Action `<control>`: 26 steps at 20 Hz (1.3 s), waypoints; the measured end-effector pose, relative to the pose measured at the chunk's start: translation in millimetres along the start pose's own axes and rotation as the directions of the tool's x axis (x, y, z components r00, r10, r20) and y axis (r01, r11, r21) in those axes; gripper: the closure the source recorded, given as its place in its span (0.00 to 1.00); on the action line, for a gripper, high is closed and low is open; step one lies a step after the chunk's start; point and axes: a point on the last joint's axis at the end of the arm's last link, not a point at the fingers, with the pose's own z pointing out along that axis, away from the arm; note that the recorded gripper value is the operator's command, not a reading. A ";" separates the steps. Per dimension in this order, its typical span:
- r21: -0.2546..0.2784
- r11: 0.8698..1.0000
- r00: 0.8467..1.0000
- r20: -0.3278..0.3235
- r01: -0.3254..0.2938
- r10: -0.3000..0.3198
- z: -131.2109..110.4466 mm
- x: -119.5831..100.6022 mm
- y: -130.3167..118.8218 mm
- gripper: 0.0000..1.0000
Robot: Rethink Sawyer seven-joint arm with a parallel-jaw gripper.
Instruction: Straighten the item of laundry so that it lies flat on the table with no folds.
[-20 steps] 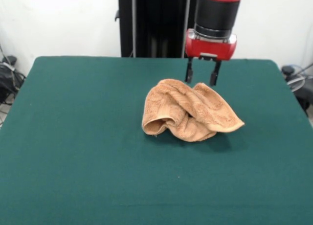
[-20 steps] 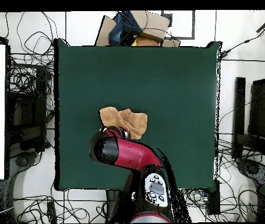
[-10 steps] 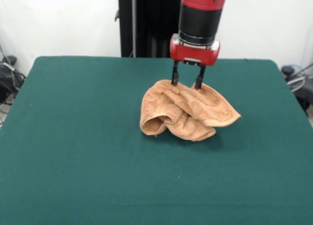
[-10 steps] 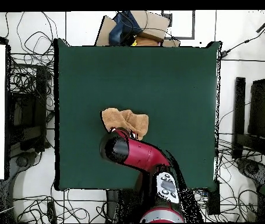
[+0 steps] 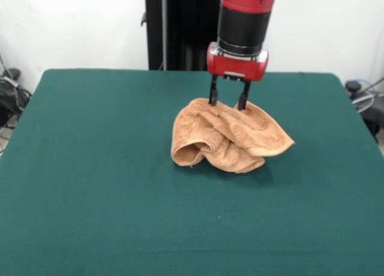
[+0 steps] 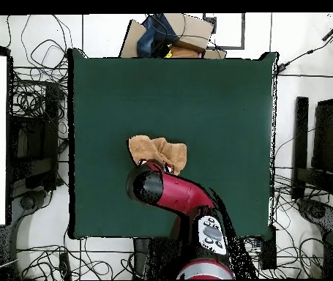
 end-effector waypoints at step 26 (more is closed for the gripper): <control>-0.023 1.000 1.000 0.002 0.005 -0.005 -40.4 -41.5 2.9 0.00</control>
